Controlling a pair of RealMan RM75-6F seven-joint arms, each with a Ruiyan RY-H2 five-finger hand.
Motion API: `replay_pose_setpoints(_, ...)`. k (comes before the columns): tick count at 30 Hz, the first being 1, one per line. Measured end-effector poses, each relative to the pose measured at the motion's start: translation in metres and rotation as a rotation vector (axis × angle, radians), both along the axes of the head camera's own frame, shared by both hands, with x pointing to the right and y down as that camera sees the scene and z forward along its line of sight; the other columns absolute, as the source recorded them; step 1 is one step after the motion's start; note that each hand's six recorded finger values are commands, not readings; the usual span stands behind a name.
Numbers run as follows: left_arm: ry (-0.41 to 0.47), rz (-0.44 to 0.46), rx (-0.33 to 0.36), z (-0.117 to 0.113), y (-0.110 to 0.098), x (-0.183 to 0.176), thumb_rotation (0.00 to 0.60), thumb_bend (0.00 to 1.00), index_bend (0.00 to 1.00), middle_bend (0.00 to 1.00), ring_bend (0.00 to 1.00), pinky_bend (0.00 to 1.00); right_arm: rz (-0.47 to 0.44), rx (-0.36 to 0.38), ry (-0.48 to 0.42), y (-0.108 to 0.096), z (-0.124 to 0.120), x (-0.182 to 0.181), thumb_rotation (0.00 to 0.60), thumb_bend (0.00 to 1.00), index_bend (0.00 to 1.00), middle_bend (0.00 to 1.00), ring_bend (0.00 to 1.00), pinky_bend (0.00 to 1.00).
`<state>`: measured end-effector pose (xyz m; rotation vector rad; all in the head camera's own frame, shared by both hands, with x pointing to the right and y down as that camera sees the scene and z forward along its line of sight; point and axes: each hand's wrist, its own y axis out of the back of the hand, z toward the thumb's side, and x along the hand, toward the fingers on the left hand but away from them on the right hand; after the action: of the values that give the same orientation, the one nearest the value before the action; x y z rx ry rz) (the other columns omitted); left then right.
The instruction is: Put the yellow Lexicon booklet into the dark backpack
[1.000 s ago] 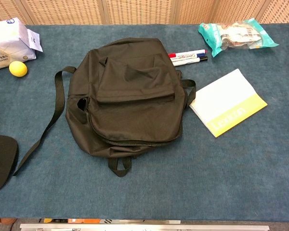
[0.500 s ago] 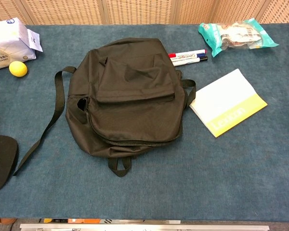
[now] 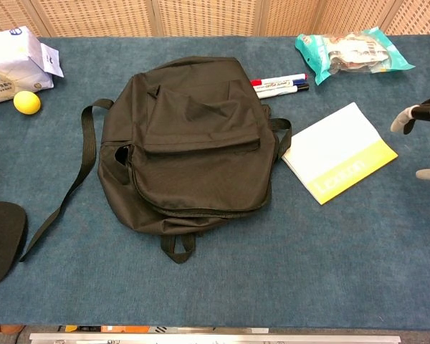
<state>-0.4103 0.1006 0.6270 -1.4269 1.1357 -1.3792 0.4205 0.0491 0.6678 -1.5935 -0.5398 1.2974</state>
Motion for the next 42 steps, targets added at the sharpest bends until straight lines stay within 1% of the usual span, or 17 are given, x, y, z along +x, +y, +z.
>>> replay_pose_setpoints(8, 0.003, -0.014, -0.002, 0.001, 0.002, -0.005, 0.6, 0.29, 0.3, 0.28, 0.21, 0.22, -0.077, -0.025, 0.067, -0.01, 0.038, -0.02, 0.6, 0.0, 0.35, 0.39, 0.26, 0.34)
replay_pose_setpoints(13, 0.006, -0.011, -0.004, 0.001, 0.004, -0.004, 0.6, 0.29, 0.3, 0.28, 0.21, 0.22, -0.084, -0.027, 0.092, -0.014, 0.055, -0.024, 0.6, 0.0, 0.33, 0.38, 0.25, 0.34)
replay_pose_setpoints(18, 0.014, 0.025, -0.031, 0.008, 0.007, 0.005, 0.6, 0.29, 0.3, 0.28, 0.21, 0.22, -0.082, -0.032, 0.098, -0.014, 0.064, -0.025, 0.6, 0.0, 0.32, 0.38, 0.24, 0.34)
replay_pose_setpoints(23, 0.025, 0.038, -0.038, 0.011, 0.006, 0.011, 0.6, 0.29, 0.3, 0.28, 0.21, 0.22, -0.094, -0.043, 0.108, -0.013, 0.075, -0.029, 0.6, 0.0, 0.32, 0.37, 0.24, 0.34)
replay_pose_setpoints(32, 0.02, 0.024, -0.043, 0.012, 0.008, 0.007, 0.6, 0.29, 0.3, 0.28, 0.21, 0.22, -0.111, -0.066, 0.132, -0.014, 0.092, -0.034, 0.6, 0.0, 0.31, 0.37, 0.24, 0.34)
replay_pose_setpoints(42, 0.018, 0.018, -0.045, 0.012, 0.008, 0.005, 0.6, 0.29, 0.3, 0.28, 0.21, 0.22, -0.117, -0.069, 0.145, -0.021, 0.102, -0.038, 0.6, 0.0, 0.31, 0.37, 0.24, 0.34)
